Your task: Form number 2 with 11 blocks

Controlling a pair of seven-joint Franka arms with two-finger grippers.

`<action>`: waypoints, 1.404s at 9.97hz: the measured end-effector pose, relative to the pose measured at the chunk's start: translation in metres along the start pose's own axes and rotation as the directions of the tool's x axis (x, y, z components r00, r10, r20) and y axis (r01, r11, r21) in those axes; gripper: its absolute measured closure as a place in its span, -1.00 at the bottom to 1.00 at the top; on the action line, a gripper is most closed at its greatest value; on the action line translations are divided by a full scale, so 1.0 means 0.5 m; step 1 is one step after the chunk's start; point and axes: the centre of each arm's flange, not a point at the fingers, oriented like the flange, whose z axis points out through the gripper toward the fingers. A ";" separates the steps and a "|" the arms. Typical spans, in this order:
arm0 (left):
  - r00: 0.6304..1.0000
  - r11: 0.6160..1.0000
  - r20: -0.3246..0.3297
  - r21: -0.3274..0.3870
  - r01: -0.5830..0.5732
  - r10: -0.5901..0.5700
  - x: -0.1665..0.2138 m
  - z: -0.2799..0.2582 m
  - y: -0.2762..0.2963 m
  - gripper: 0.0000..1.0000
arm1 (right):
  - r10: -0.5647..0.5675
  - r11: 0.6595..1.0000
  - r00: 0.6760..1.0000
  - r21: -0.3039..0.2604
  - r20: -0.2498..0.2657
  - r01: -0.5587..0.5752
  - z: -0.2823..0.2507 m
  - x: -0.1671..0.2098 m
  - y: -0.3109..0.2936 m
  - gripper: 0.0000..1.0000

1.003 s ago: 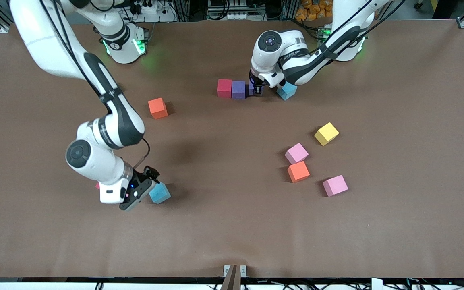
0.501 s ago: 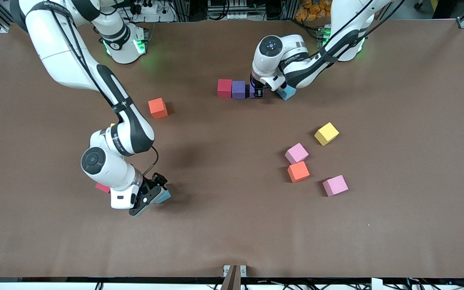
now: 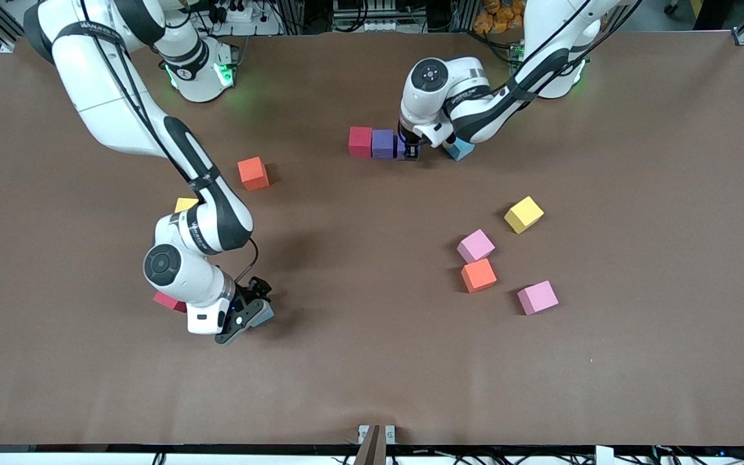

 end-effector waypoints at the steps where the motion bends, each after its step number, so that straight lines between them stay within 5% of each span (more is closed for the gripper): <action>1: 1.000 1.000 -0.003 -0.002 0.000 0.000 -0.006 0.005 0.002 -0.13 | -0.004 1.000 1.000 -0.005 -0.011 0.003 0.007 0.002 -0.006 -0.72; 3: 1.000 1.000 -0.002 -0.003 -0.002 0.002 -0.013 0.007 0.001 -0.13 | -0.006 1.000 1.000 -0.007 -0.016 0.006 0.006 0.006 -0.011 -0.18; 7: 1.000 1.000 -0.001 -0.003 -0.003 0.003 -0.016 0.007 0.001 -0.13 | 0.005 1.000 1.000 -0.012 -0.022 -0.005 -0.005 0.011 -0.012 -0.11; 8: 1.000 1.000 -0.001 -0.003 -0.003 0.003 -0.016 0.007 0.001 -0.13 | 0.007 1.000 1.000 -0.014 -0.020 -0.007 -0.004 0.009 -0.009 -0.14; 11: 1.000 1.000 -0.001 -0.003 -0.004 0.004 -0.016 0.007 0.000 -0.13 | 0.018 1.000 1.000 -0.018 0.002 -0.018 0.009 -0.012 0.004 -0.81; 14: 1.000 1.000 -0.002 -0.003 -0.010 0.010 -0.020 0.008 -0.005 -0.13 | 0.084 0.996 0.996 -0.012 0.030 -0.084 0.012 -0.021 0.006 -0.85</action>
